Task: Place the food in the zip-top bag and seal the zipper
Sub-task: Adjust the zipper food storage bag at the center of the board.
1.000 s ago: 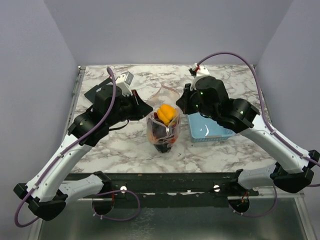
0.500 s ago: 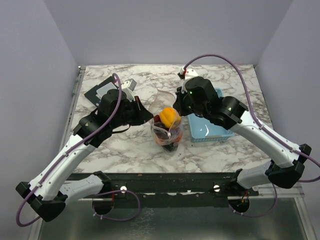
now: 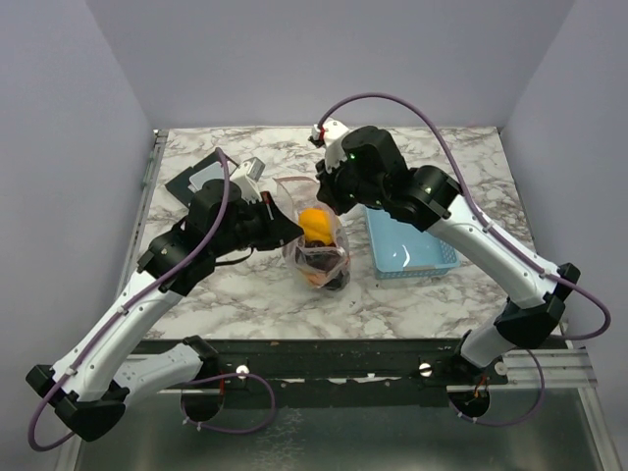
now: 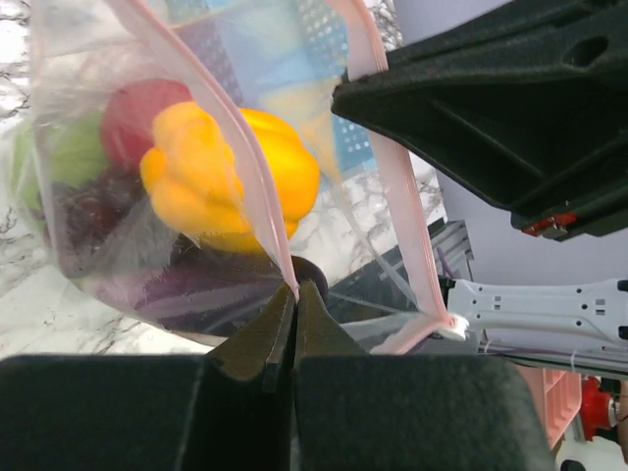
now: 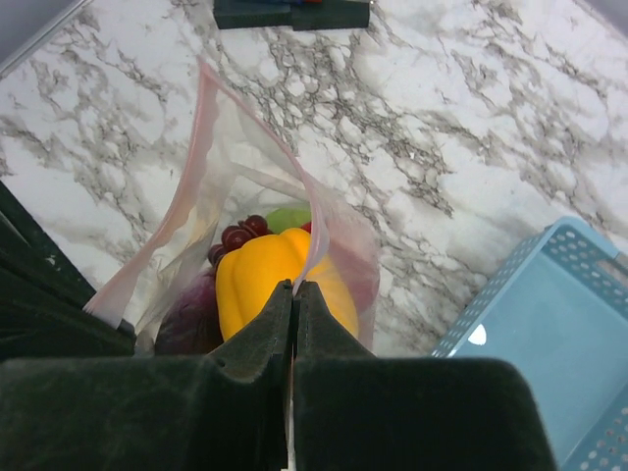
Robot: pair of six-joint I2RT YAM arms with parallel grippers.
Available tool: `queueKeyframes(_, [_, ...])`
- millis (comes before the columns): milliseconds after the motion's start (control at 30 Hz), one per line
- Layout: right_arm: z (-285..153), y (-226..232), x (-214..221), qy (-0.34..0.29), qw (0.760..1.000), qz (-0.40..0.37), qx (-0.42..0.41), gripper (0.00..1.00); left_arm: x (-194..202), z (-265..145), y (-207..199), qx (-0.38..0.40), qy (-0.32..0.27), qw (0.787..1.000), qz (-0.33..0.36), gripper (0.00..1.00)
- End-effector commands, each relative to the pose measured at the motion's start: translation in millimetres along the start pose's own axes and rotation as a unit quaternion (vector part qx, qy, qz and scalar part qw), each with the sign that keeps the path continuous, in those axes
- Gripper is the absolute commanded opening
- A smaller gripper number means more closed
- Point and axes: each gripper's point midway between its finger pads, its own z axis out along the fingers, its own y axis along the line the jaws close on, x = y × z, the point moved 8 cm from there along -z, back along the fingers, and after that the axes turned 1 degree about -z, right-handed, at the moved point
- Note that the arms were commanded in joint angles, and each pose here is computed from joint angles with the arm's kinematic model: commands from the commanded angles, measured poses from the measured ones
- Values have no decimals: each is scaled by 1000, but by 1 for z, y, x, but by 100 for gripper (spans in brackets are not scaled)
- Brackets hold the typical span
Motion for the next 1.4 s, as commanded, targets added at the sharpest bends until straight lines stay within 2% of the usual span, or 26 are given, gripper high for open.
queueKeyframes(0, [4, 0, -12, -8, 997, -67, -37, 1, -2, -7, -7, 24, -27, 999, -25, 0])
queueKeyframes(233, [29, -5, 6, 19, 995, -88, -35, 1, 6, 2, 7, 5, -50, 995, -86, 0])
queueKeyframes(400, [29, -1, 14, 19, 995, -78, -56, 1, 10, 7, 15, -6, -60, 993, -105, 0])
queueKeyframes(500, [22, 1, 12, 10, 995, -71, -63, 12, 8, 7, 15, -8, -65, 992, -107, 0])
queueKeyframes(667, [3, 1, 7, -16, 997, -52, -62, 45, 6, 8, 15, -11, -73, 991, -109, 0])
queueKeyframes(767, [-9, 1, 7, -30, 997, -35, -61, 57, 6, 10, 16, -12, -72, 991, -109, 0])
queueKeyframes(900, [-27, 3, 12, -44, 997, 1, -67, 63, 6, 11, 16, -14, -71, 991, -109, 0])
queueKeyframes(1133, [-55, 6, 35, -73, 993, 36, -86, 67, 5, 15, 15, -14, -71, 991, -109, 0])
queueKeyframes(1367, [-76, 7, 69, -140, 983, 51, -106, 70, 6, 17, 16, -13, -68, 991, -112, 0])
